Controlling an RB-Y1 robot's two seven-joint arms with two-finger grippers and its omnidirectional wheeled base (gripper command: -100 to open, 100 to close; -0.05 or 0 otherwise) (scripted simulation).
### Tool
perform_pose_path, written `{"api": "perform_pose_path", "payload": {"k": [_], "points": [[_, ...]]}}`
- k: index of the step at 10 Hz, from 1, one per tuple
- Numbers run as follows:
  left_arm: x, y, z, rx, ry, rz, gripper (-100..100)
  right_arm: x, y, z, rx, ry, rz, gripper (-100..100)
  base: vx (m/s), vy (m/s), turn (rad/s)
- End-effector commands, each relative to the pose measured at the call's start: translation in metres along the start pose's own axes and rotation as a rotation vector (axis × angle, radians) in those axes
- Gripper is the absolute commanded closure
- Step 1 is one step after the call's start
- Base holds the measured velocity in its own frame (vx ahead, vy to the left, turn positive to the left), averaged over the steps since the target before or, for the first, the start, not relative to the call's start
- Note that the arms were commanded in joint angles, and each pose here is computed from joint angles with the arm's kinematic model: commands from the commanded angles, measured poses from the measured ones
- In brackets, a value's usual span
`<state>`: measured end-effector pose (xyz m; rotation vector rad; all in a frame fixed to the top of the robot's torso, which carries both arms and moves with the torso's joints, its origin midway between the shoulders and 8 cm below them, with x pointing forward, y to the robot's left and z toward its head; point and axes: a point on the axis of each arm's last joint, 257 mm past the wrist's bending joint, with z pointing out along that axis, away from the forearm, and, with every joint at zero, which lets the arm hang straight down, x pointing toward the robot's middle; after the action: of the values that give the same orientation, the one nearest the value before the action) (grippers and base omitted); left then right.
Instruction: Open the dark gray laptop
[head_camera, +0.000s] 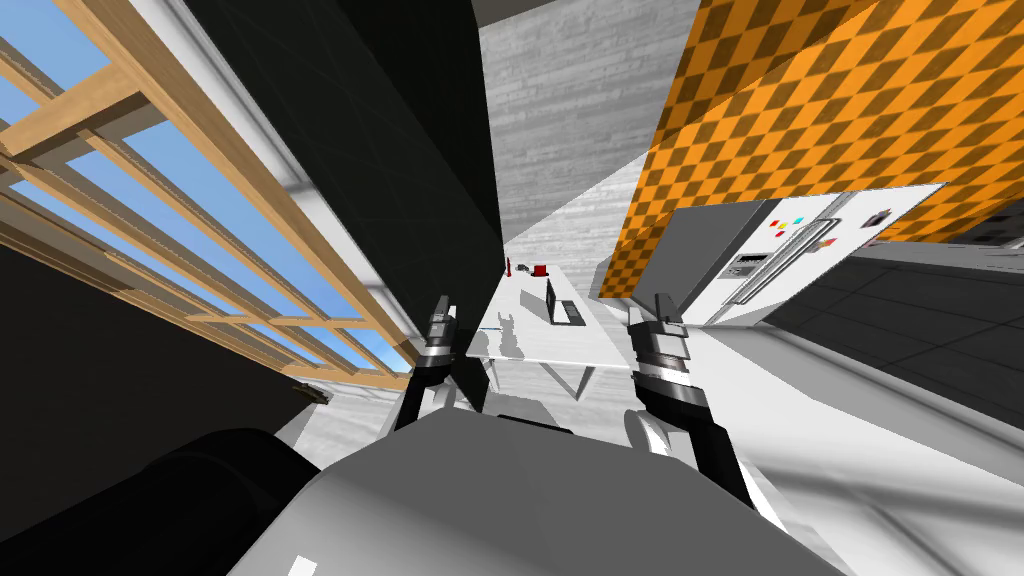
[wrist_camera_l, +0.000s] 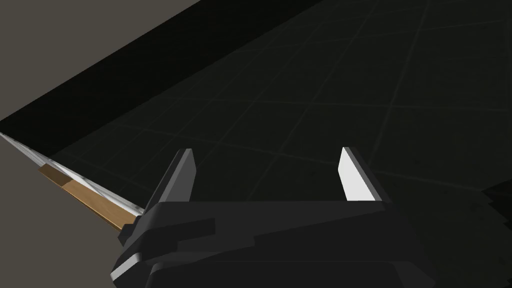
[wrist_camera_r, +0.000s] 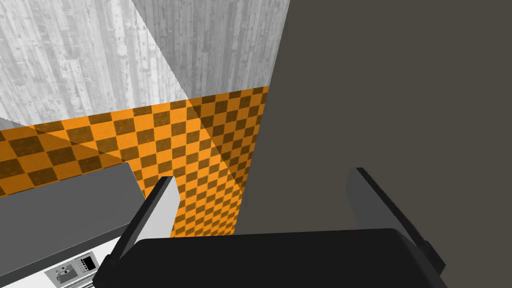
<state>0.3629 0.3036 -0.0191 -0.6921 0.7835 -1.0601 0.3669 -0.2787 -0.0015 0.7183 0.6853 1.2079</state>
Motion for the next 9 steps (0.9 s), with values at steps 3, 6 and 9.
{"api": "perform_pose_path", "payload": {"k": [3,6,9], "points": [[0.0,-0.0001,0.0,0.0,0.0,0.0,0,0.0,0.0001,0.0,0.0,0.0,0.0,0,0.0,0.0,0.0],[0.0,-0.0001,0.0,0.0,0.0,0.0,0,0.0,0.0001,0.0,0.0,0.0,0.0,0,0.0,0.0,0.0],[0.0,-0.0002,0.0,0.0,0.0,0.0,0,0.0,0.0002,0.0001,0.0,0.0,0.0,0,0.0,0.0,0.0]]}}
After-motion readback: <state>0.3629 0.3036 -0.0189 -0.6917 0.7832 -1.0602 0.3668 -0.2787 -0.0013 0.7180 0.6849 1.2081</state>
